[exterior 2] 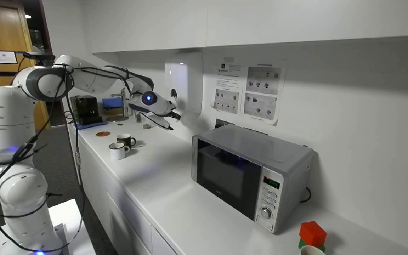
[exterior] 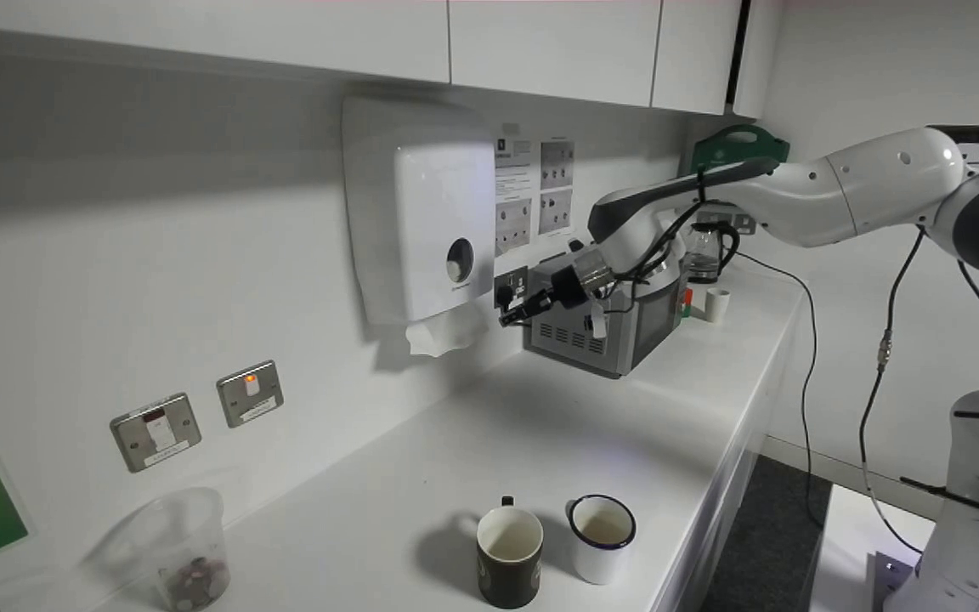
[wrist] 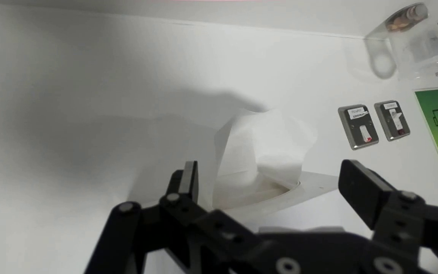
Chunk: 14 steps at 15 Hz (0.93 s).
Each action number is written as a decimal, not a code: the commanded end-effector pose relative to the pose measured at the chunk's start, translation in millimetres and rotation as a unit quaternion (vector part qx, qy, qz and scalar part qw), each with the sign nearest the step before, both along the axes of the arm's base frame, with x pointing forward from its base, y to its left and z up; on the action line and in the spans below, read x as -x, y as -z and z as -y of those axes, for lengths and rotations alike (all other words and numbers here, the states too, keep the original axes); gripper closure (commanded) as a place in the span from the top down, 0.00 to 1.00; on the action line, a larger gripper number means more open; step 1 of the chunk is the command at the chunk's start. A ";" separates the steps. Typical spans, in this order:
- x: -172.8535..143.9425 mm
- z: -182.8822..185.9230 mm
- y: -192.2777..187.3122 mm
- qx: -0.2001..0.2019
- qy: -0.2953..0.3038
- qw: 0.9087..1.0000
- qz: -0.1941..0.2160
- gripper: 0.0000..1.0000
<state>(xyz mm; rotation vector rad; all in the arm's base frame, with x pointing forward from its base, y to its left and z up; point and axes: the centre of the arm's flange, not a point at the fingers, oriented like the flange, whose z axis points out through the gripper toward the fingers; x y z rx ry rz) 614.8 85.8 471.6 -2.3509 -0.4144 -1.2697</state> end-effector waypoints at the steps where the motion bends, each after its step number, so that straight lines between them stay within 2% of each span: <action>1: -22.3 -7.9 5.7 -0.003 -0.008 1.000 0.010 1.00; 7: -43.0 -15.7 17.5 0.004 -0.011 1.000 0.010 1.00; 14: -60.2 -16.8 11.5 0.011 -0.010 0.999 0.030 1.00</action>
